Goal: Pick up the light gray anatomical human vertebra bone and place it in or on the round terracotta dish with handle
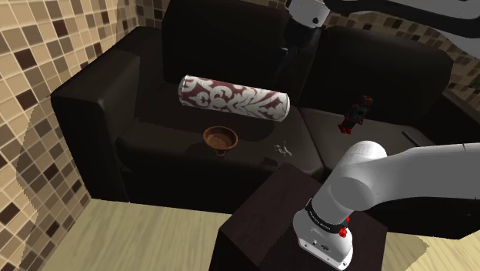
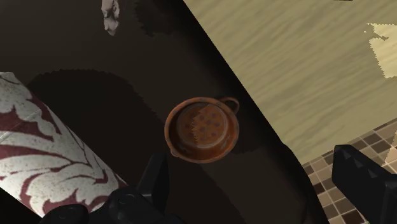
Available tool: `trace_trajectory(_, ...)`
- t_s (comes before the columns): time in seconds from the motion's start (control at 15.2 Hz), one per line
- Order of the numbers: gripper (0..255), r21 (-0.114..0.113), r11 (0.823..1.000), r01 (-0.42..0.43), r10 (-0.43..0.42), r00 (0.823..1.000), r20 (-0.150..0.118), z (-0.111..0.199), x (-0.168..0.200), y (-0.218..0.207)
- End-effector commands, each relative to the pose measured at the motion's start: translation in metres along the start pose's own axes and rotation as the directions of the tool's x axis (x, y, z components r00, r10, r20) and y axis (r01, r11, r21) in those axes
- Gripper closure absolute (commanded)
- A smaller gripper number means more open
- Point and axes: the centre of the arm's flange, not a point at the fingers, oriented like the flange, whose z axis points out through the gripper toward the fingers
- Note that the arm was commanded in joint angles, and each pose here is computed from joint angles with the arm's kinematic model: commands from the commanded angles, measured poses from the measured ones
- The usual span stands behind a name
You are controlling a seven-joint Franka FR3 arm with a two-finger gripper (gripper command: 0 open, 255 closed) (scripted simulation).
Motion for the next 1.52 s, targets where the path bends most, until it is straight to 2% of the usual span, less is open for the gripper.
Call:
trace_trajectory(0.0,0,0.000,1.000,0.000,0.000,1.000,0.000,0.000,0.000,0.000)
trace_trajectory(1.45,0,0.039,0.999,0.008,-0.005,0.998,-0.066,0.235,-0.112,0.142)
